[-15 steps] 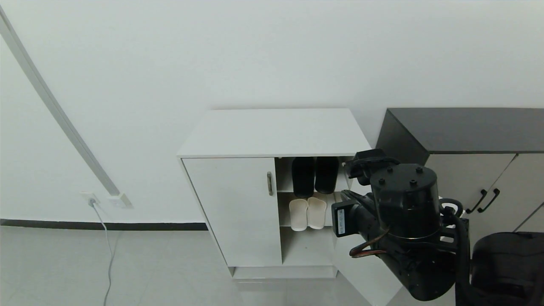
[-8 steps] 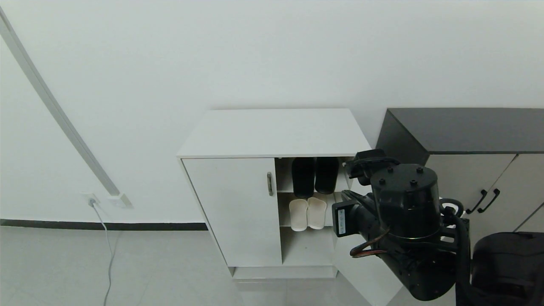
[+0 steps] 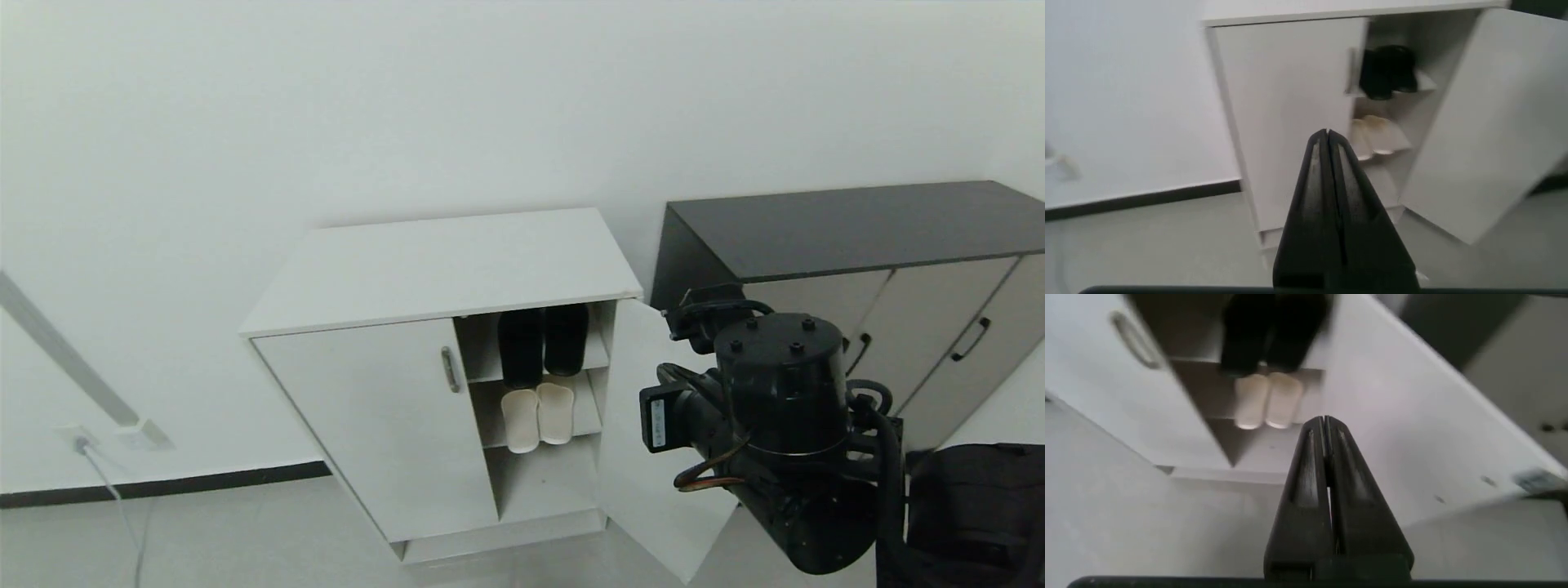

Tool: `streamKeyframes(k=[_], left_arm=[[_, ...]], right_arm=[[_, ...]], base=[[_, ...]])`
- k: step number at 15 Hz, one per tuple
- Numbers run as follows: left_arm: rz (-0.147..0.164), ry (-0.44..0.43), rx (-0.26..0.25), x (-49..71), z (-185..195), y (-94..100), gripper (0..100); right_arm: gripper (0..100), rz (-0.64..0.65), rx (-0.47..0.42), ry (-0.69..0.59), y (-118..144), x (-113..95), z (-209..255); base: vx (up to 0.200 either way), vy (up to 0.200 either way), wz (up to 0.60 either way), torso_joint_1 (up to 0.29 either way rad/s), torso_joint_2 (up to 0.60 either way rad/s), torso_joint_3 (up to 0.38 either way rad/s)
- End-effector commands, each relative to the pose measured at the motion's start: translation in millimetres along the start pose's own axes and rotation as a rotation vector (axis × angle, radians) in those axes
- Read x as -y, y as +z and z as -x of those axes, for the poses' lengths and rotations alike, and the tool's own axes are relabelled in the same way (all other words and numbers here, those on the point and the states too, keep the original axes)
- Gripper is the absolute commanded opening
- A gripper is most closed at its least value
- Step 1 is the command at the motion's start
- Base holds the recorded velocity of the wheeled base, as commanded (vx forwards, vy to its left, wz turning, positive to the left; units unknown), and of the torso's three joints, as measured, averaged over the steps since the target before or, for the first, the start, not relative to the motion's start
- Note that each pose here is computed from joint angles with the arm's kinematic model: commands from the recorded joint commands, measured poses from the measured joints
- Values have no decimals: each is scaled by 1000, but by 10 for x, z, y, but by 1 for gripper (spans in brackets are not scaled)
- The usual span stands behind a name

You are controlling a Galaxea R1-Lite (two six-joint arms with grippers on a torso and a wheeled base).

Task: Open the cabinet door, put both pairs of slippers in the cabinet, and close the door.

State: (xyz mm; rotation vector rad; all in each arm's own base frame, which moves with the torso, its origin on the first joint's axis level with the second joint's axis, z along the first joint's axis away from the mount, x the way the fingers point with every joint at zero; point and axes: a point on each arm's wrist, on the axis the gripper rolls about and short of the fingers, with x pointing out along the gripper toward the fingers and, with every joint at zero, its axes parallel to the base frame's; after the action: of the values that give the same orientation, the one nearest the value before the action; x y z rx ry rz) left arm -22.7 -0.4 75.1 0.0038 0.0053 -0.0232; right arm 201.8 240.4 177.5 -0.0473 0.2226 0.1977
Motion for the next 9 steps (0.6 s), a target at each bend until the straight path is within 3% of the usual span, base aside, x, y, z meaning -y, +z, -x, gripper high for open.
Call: streamKeyframes(k=[1,9], left_arm=[[-1,0,-1,0,-1,1,0],[-1,0,-2,0,-1,-1,0]], right_arm=[[0,1,-2,-5,-4,9,-12],[0,4,-2,-5,-4,9,-12]], base=[[0,0,0,0,0,0],[0,0,0,0,0,0]])
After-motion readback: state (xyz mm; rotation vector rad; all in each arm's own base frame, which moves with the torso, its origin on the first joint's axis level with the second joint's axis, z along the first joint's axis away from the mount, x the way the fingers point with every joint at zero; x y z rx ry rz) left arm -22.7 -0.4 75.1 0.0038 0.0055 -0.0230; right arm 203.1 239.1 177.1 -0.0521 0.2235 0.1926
